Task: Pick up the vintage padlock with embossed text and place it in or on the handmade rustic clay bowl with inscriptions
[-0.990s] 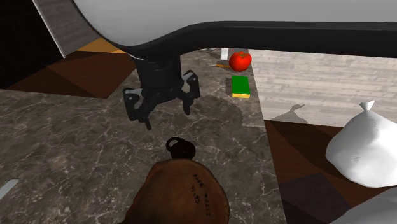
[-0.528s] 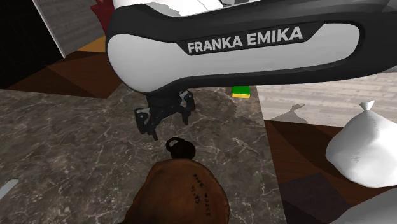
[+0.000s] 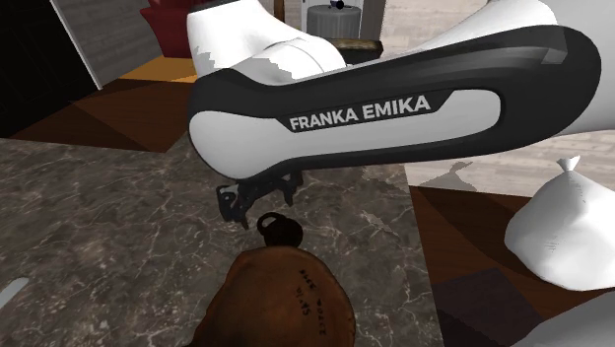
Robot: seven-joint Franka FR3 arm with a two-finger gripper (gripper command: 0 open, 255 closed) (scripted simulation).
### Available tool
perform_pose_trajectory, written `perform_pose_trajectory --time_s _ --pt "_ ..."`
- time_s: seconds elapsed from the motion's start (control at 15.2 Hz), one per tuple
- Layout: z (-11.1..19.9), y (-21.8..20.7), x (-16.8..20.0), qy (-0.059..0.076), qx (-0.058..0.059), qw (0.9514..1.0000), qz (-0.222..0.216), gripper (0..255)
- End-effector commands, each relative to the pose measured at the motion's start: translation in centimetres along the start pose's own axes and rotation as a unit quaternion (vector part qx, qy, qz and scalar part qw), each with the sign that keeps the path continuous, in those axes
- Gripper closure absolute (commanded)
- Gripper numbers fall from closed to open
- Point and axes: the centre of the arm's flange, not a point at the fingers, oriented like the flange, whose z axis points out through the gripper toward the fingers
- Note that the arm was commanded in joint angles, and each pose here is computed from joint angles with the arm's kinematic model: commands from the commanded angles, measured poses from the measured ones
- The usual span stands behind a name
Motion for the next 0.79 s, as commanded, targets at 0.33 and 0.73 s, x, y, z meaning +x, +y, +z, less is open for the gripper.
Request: perform_pose_trajectory --time_s 0.33,0.73 --pt "0.17 -0.03 0.01 0.0 0.0 1.0 0.0 0" --pt "0.21 -0.03 0.02 0.0 0.0 1.0 0.0 255"
